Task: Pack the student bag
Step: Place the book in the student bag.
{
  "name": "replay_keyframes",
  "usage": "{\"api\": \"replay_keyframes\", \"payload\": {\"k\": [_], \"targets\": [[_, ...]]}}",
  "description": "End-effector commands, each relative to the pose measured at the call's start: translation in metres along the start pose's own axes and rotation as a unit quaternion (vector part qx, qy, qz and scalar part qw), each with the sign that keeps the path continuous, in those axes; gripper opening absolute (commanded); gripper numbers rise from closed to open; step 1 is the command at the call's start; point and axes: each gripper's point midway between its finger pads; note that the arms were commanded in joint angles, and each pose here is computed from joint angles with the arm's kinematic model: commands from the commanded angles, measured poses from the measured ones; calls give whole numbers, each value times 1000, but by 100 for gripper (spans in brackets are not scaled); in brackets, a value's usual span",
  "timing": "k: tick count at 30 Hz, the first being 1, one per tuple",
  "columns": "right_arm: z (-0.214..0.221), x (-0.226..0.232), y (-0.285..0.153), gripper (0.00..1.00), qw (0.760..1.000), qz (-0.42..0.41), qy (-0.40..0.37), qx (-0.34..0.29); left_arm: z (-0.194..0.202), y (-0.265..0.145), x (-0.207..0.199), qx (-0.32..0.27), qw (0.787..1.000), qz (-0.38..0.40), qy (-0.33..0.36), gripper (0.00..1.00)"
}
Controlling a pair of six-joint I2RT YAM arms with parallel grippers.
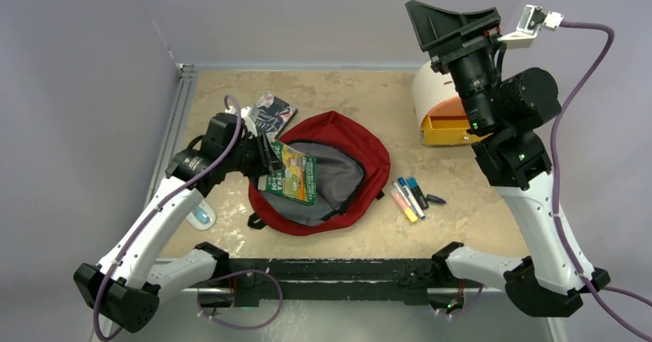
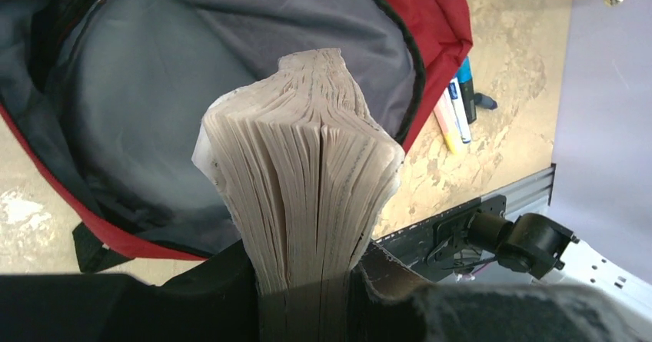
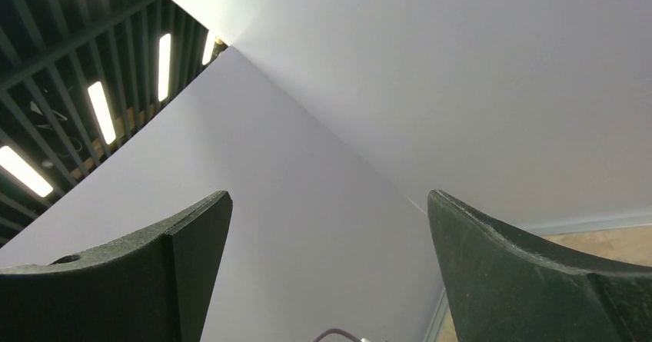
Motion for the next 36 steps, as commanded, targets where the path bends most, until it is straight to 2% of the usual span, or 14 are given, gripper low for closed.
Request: {"api": "replay_keyframes", "payload": {"k": [1, 10, 21, 27, 30, 36], "targets": [[-20, 25, 2, 99, 999, -27, -1, -30, -24, -19, -17, -53, 998, 15, -21, 0], [-4, 13, 1, 99, 999, -31, 10, -10, -20, -18, -14, -51, 998, 13, -27, 0], [-8, 16, 2, 99, 999, -37, 11, -19, -22, -16, -15, -54, 998, 16, -24, 0], [-5, 16, 4, 99, 999, -36, -12, -10, -22, -17, -13, -56, 998, 11, -30, 0], [17, -10, -2, 99, 999, -17, -33, 27, -25, -23, -9, -71, 997, -3, -41, 0], [59, -117, -25, 99, 987, 86, -122, 63, -39, -37, 2, -105, 991, -50, -72, 0]]}}
Point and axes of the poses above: each gripper's point midway between its finger pads, its own y axis out along the fingers, its own x axis along the line the jaws close on, z = x × y, and after that the axes turned 7 degrees about y, right-handed
